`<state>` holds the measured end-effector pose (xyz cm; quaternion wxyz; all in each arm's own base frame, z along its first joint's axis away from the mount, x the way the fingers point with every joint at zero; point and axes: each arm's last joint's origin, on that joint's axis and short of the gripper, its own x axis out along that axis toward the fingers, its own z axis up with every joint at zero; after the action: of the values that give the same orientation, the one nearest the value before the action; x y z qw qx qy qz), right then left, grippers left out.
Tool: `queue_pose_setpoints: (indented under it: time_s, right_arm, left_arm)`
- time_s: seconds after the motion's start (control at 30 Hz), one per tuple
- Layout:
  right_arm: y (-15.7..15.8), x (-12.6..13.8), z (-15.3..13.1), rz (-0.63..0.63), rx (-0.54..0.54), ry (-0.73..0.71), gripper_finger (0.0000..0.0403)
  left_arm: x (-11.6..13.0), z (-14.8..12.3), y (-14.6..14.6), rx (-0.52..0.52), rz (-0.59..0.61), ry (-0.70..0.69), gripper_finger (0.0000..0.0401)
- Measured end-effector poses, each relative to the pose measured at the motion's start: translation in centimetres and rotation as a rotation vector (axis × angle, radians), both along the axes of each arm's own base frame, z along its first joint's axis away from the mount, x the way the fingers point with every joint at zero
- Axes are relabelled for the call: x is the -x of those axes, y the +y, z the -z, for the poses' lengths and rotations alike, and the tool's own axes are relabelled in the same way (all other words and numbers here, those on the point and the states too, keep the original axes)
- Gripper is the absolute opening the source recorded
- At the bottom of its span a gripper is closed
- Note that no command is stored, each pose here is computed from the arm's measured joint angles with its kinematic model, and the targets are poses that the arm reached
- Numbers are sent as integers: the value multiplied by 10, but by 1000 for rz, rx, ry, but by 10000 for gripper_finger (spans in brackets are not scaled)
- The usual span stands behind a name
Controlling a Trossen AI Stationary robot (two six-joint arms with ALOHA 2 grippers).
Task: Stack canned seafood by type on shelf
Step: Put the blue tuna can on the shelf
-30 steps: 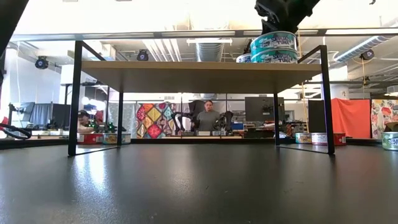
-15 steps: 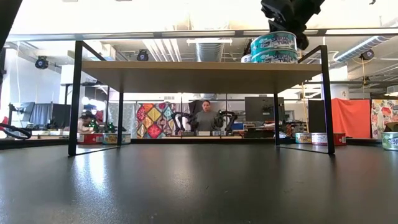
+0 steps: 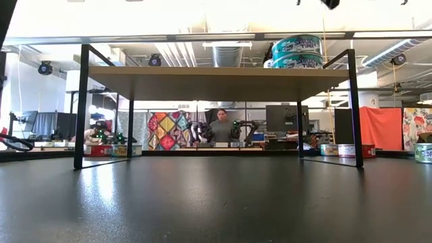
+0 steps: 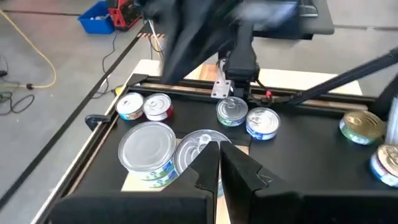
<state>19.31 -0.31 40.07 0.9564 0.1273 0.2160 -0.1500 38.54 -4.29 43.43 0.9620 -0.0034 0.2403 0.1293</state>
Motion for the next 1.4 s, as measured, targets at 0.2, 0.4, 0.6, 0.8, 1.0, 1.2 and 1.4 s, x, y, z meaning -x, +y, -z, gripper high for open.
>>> queue_pose_setpoints:
  time_s: [0.2,0.4,0.6,0.8,1.0,1.2,1.4]
  right_arm:
    - [49,29,-4,-269,-65,-59,13]
    - [101,38,18,-379,-319,33,13]
    - [155,48,44,-422,-688,305,13]
    - [186,52,78,-281,-670,548,13]
    - [192,51,110,27,-640,729,13]
    - [170,66,134,327,-428,878,13]
    - [140,83,180,580,-497,856,13]
  left_arm:
    - [5,31,1,88,20,-177,0]
    - [23,64,-8,183,30,-227,0]
    - [34,88,-14,245,89,-160,0]
    - [30,112,-15,291,71,-109,0]
    - [30,133,-53,330,182,-227,0]
    - [47,166,-107,354,158,-238,0]
    - [68,187,-158,454,175,-188,0]
